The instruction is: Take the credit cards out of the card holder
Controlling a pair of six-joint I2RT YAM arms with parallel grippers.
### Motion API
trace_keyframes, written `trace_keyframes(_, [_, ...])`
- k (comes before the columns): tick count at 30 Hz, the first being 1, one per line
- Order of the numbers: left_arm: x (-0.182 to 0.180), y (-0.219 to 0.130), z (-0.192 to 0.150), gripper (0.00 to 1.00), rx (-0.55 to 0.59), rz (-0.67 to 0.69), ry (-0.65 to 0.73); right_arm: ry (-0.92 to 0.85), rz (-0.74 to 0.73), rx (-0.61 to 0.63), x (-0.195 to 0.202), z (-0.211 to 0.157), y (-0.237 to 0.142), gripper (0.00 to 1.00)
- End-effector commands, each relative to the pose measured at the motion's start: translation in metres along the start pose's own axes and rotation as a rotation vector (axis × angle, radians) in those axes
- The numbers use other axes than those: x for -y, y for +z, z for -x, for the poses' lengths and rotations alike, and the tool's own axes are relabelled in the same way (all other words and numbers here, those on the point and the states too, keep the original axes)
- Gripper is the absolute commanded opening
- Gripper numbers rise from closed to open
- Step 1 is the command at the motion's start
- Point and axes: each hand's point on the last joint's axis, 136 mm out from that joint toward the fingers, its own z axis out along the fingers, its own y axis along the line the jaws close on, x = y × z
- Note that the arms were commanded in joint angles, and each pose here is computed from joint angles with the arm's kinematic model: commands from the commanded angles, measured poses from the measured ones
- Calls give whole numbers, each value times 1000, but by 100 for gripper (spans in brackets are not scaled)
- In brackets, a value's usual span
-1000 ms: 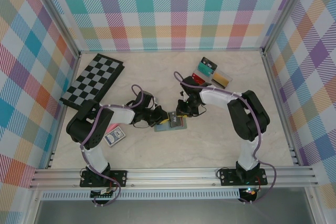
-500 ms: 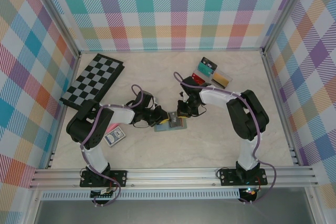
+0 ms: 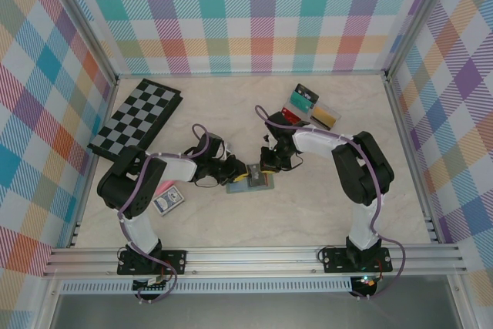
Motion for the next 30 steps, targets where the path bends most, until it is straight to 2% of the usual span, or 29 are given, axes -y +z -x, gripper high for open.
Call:
trace_keyframes(1, [-6,-5,4,16,43,34,25,-17,17,-55,-7,-9,13,7])
trace_keyframes(11, [-15,-13,9,12,99,92,20,-6,-8,-55,-3,-9,14,8])
trace_keyframes(19, [-7,-19,10,12,117,74,37,-2,-17,-57,-1,-9,14,8])
trace_keyframes(24, [0,-18,8,22,98,42,52,-1,-20,-61,-1,-9,15,8])
trace_keyframes(30, [-2,-8,3,24,38,28,43,0,-15,-61,-2,-8,15,8])
